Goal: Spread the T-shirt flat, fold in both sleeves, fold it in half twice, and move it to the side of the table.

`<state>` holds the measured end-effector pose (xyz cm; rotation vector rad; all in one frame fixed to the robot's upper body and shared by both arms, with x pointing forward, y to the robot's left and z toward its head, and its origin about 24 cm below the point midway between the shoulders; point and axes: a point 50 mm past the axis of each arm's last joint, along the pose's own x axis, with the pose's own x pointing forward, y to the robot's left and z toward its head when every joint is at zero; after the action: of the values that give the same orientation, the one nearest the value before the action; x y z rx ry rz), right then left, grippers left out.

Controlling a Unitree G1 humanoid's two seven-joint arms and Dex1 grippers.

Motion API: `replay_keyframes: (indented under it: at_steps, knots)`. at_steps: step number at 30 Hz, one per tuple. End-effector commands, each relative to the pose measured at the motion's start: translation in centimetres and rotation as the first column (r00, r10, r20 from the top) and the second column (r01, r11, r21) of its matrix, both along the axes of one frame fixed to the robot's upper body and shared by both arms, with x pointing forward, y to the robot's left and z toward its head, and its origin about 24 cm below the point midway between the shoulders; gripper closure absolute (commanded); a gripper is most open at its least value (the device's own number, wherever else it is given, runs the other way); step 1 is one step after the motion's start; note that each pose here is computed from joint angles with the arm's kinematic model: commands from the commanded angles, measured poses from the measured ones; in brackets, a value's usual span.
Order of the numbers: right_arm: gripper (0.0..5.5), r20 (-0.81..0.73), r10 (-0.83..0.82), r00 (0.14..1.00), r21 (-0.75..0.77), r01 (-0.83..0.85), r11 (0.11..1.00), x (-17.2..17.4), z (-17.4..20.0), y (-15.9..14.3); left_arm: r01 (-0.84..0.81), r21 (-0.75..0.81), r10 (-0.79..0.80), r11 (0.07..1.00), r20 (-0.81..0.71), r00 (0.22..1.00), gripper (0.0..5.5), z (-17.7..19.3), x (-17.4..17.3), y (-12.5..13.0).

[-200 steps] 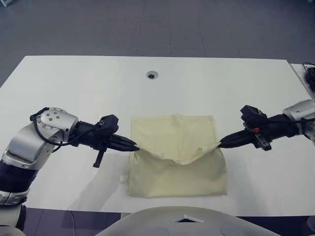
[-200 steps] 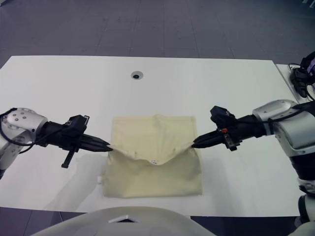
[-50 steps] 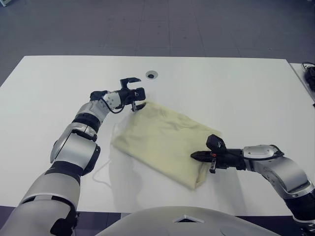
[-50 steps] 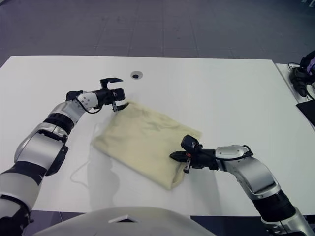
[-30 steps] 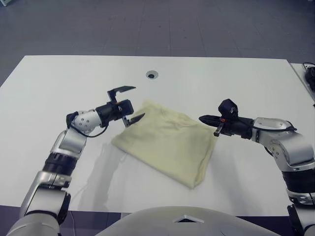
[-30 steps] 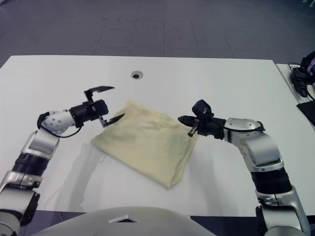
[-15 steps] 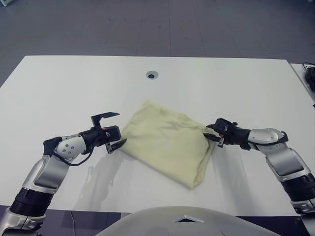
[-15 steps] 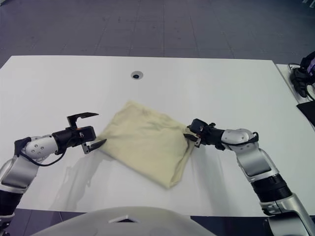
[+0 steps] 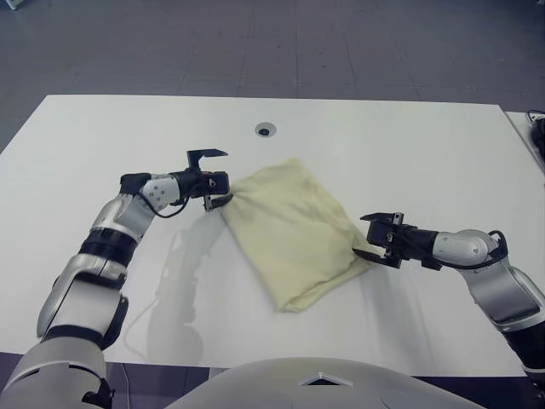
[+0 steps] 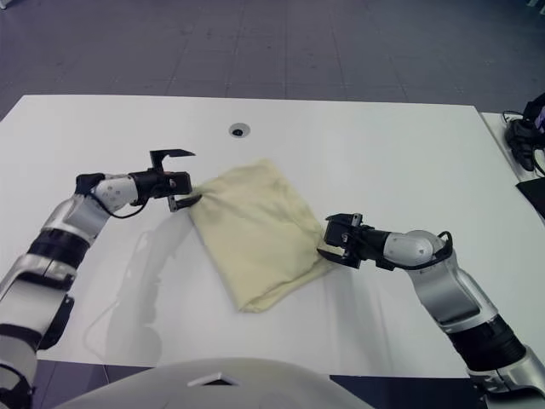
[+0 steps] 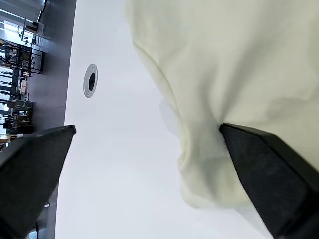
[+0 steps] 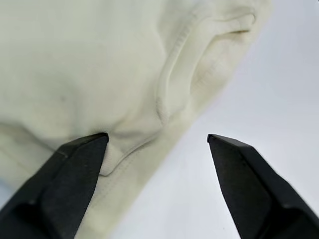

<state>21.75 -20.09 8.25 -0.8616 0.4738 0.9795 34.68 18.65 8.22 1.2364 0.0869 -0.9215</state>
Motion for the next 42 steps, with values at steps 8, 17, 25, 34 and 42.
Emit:
replay_keyframes:
  at_steps: [8,17,25,34,42]
  knots:
    - [0.13,-0.223,-0.198,0.954,0.176,0.239,0.955,-2.7,1.6,3.7,0.086,0.273,-0.102,0.958,0.045,0.994,0.10,-1.6,2.9,-4.8]
    - [0.13,-0.111,-0.117,0.987,0.166,0.135,0.977,-2.1,6.1,2.8,-0.047,0.331,-0.016,0.942,0.183,0.983,0.10,-0.4,4.0,-2.9]
    - [0.13,0.125,0.183,0.975,-0.052,-0.178,0.983,-1.7,1.6,1.3,-0.023,0.265,-0.078,0.964,0.366,0.927,0.10,2.6,5.2,-5.2]
    - [0.13,0.163,0.235,0.958,-0.099,-0.221,0.970,-3.4,-2.7,-1.1,0.084,0.086,-0.118,0.993,0.576,0.809,0.10,8.1,5.9,-8.8]
    - [0.13,0.173,0.224,0.959,-0.052,-0.218,0.974,-4.6,-2.2,-1.5,0.218,-0.013,-0.167,0.976,0.603,0.780,0.10,10.5,5.0,-7.1]
